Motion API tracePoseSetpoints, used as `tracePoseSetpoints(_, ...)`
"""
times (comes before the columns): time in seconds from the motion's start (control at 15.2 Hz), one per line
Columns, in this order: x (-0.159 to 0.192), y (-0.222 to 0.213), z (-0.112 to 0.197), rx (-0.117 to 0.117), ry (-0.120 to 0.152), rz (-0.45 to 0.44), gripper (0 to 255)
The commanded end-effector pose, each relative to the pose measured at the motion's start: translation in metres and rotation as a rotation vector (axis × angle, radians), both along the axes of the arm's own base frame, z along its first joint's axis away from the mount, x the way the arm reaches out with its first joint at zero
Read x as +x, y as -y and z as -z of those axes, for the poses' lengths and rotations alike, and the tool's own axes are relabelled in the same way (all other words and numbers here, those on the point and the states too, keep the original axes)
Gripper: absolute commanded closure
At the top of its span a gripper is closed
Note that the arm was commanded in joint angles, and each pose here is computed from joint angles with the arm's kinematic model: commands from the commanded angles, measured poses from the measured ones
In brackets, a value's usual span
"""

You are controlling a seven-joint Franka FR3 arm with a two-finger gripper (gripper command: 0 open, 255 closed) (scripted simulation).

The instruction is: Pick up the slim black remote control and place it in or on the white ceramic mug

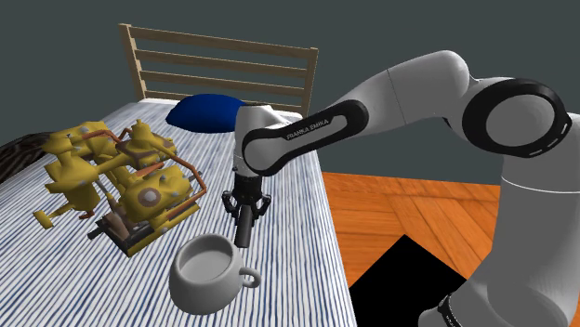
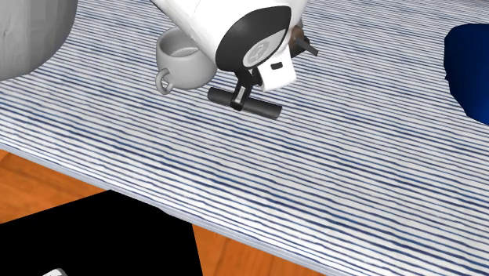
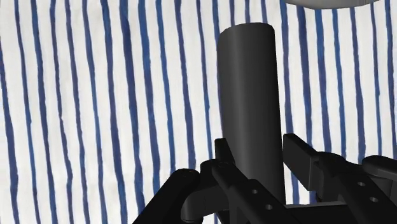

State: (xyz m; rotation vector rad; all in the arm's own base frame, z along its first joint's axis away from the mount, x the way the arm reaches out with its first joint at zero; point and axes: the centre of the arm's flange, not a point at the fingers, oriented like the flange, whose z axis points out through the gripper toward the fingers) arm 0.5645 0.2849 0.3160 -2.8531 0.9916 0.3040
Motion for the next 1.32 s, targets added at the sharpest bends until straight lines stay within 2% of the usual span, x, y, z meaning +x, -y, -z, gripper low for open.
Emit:
tracePoseSetpoints(0.0,-0.001,0.000,-0.008,0.000,-0.002,0.000,255)
tracePoseSetpoints(1.25,-0.001,0.000,-0.108,0.000,-0.002,0.000,255)
